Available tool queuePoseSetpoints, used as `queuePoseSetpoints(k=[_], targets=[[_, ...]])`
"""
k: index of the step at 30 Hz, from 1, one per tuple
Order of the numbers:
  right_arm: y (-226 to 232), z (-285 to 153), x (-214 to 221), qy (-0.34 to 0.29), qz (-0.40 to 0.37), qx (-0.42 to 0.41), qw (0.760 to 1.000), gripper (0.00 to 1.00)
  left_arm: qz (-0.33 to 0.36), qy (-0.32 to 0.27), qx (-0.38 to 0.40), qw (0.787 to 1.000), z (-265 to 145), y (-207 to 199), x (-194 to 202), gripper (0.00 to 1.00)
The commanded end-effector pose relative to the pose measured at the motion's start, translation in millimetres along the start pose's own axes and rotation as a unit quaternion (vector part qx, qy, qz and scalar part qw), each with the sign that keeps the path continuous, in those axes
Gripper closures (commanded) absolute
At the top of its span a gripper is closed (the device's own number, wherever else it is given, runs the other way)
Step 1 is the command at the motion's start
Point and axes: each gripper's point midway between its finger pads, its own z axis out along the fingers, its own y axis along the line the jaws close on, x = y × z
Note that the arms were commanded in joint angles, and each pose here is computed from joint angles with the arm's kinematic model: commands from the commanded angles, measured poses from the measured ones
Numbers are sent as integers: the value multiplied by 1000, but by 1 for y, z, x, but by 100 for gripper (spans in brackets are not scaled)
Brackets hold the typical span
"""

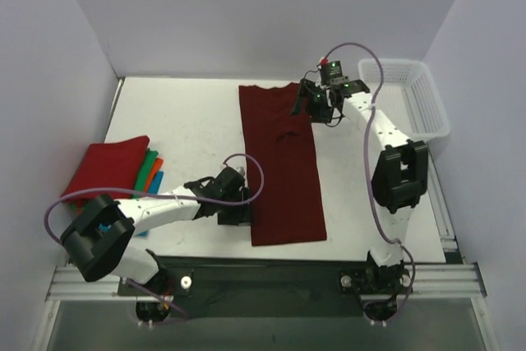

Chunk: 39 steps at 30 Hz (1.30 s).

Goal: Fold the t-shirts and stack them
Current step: Rotate the tshirt 90 degrees

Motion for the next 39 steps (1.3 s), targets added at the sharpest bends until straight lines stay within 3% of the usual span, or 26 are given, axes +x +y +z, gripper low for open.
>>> queuePoseSetpoints(k=[1, 4, 5, 8, 9, 11, 13, 19, 20, 21, 25, 31, 39], targets=[[-27, -33, 59, 14, 15, 51, 998, 34, 4, -4, 15, 1000, 0, -8, 18, 36], [-30, -66, 93, -9, 21, 40, 999, 41, 14, 3, 22, 1000, 4, -12, 39, 36], [-49, -64, 132, 22, 24, 58, 998, 42, 9, 7, 21, 1000, 6, -13, 44, 38], [-54, -101, 166, -8, 21, 45, 999, 44, 5, 13, 13, 1000, 10, -13, 60, 39], [-74, -99, 201, 19, 25, 66, 997, 44, 3, 4, 3, 1000, 11, -11, 60, 39], [-82, -114, 223, 12, 32, 59, 998, 45, -3, 5, -1, 1000, 11, -10, 68, 41], [-100, -117, 262, 43, 38, 73, 996, 45, -7, 0, -8, 1000, 12, -7, 70, 43], [-119, -126, 315, 59, 44, 80, 994, 49, -5, -2, -13, 1000, 13, -10, 77, 56], [-120, -127, 321, 63, 39, 82, 994, 50, -5, -3, -14, 1000, 13, -11, 77, 58], [-122, -126, 324, 64, 38, 87, 993, 50, -3, -3, -15, 1000, 12, -11, 78, 69], [-125, -124, 330, 60, 22, 107, 992, 54, -7, -2, -31, 1000, 11, -3, 80, 85], [-120, -124, 324, 31, -29, 146, 988, 58, -6, -6, -33, 999, 4, 4, 81, 92], [-107, -127, 315, 0, -73, 177, 982, 63, -2, -6, -32, 999, 0, 5, 82, 92]])
